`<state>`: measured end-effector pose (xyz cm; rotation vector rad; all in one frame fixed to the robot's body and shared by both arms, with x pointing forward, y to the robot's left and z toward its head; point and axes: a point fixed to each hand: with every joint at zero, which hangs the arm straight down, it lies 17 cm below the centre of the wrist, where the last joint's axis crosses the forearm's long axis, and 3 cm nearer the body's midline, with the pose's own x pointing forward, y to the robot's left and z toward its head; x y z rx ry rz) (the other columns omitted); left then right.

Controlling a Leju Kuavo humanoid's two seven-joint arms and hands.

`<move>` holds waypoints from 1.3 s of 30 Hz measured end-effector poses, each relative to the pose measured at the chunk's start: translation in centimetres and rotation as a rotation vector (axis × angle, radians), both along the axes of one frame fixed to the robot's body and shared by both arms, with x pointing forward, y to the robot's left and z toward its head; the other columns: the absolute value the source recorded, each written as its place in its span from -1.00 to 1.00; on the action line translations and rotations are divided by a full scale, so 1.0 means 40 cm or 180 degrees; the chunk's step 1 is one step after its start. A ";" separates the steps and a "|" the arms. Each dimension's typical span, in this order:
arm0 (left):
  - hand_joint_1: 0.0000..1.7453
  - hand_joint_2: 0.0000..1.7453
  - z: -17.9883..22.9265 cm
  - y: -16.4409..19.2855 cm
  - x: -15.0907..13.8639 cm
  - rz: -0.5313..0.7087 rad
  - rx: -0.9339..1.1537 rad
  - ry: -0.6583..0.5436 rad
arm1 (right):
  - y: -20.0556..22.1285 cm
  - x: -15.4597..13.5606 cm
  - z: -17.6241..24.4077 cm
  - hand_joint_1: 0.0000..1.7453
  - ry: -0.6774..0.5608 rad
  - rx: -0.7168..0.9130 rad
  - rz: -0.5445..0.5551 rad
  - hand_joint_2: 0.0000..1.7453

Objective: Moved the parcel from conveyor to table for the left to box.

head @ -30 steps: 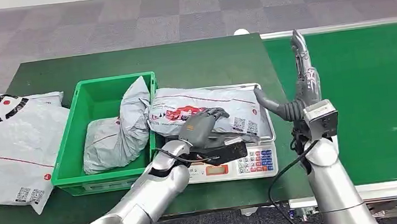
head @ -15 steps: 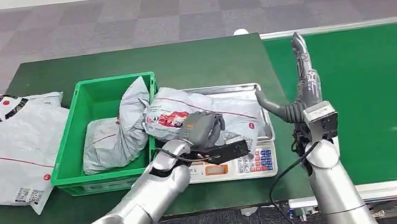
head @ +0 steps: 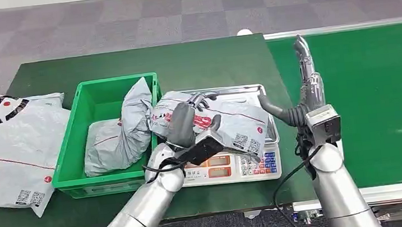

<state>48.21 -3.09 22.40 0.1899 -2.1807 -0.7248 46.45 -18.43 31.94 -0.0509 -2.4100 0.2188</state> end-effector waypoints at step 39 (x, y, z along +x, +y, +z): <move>-1.00 1.00 -0.319 -0.133 -0.053 -0.0530 0.2129 0.0811 | 0.001 0.002 -0.011 -1.00 0.0010 -0.0091 0.0021 1.00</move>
